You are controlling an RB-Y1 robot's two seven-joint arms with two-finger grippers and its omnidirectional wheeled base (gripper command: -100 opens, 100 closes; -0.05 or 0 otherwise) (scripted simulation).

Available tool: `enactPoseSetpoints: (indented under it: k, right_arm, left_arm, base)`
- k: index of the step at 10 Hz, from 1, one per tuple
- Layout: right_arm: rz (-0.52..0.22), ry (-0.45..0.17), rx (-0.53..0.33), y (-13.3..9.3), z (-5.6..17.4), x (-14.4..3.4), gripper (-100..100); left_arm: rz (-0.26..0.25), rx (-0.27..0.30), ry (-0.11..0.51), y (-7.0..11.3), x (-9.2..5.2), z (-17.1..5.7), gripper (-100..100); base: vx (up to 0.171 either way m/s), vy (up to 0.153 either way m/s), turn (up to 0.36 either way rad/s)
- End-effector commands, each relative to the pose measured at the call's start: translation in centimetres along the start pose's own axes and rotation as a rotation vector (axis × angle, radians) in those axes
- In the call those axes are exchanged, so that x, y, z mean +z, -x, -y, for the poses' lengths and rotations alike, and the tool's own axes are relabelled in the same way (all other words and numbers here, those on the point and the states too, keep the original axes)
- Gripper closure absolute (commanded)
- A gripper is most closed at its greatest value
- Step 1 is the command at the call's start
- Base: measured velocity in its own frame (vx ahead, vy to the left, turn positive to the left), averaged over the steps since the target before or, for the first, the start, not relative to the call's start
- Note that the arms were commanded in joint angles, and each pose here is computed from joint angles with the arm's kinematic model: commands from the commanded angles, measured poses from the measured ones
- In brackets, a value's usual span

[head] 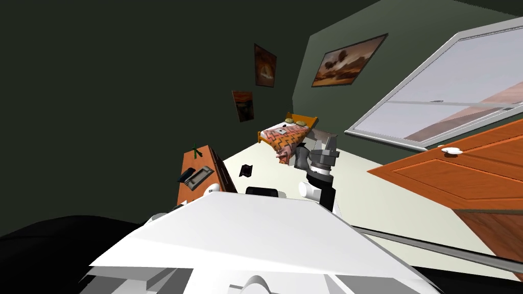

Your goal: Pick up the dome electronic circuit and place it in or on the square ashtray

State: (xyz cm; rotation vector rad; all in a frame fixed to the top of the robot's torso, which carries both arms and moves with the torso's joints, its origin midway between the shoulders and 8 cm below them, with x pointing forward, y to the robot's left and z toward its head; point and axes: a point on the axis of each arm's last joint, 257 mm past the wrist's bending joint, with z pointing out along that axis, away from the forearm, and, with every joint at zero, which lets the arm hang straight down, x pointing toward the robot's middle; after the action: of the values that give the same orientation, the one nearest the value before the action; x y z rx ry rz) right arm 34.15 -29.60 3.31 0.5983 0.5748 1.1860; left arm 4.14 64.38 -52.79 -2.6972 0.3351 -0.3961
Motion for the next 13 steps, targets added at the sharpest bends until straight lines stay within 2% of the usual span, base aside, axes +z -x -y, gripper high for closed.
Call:
enactPoseSetpoints:
  k: [1,3,4,8,12,13]
  right_arm:
    - [0.000,0.000,0.000,0.0,0.0,0.0,0]
    - [0.000,0.000,0.000,0.0,0.0,0.0,0]
    - [0.000,0.000,0.000,0.0,0.0,0.0,0]
    - [0.000,0.000,0.000,0.0,0.0,0.0,0]
    - [0.000,0.000,-0.001,0.0,0.0,0.0,0]
    - [0.000,0.000,-0.001,0.0,0.0,0.0,0]
  left_arm:
    - [-0.012,0.023,-0.002,-0.8,0.0,1.1,100]
    - [-0.012,0.023,-0.002,-0.8,0.0,1.1,100]
    - [-0.023,0.040,-0.004,-1.7,0.1,2.1,100]
    - [-0.083,0.123,-0.004,-6.5,0.1,5.5,100]
    - [-0.145,0.224,0.014,-11.8,0.1,7.7,100]
    - [-0.145,0.224,0.014,-11.8,0.1,7.7,100]
  base:
    - [0.030,-0.062,0.103]
    - [0.017,-0.028,0.018]
    - [0.022,-0.021,0.092]
    - [0.104,-0.020,0.205]
    - [0.203,0.021,0.271]
    - [0.122,0.026,0.096]
